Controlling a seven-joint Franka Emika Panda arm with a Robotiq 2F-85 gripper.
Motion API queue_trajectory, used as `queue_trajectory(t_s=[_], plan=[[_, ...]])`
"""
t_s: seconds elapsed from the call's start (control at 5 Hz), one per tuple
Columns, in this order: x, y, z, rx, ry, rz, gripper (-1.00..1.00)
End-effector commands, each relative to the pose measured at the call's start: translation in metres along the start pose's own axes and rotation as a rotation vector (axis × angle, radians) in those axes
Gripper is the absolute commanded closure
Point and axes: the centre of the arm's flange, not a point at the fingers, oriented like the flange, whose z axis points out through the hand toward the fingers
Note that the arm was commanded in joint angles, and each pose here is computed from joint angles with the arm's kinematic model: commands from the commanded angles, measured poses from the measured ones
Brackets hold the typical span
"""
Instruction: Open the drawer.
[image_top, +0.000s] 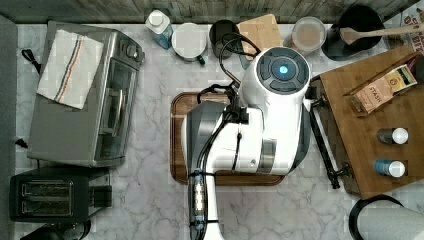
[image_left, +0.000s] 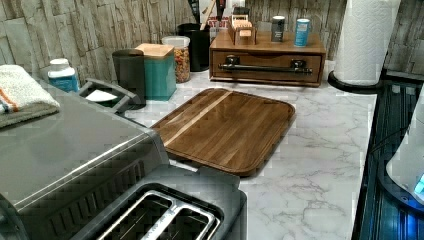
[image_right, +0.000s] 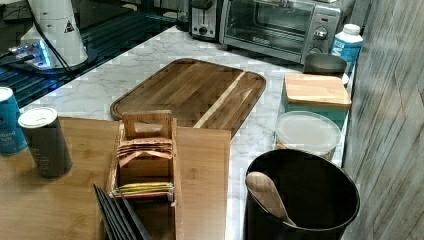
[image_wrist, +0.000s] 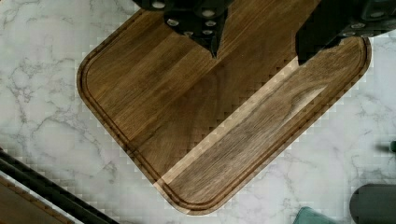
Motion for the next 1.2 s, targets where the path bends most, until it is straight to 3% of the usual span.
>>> queue_trajectory(t_s=[0.2, 0.4, 1.0, 1.2], plan=[[0.0, 0.0, 0.0, 0.003, -0.003, 0.001, -1.0], [-0.012, 0.011, 0.016, 0.015, 0.02, -0.128, -1.0], [-0.014, 0.065, 0.057, 0.115, -0.074, -0.642, -1.0], [-0.007, 0.091, 0.072, 0.093, -0.002, -0.826, -1.0]])
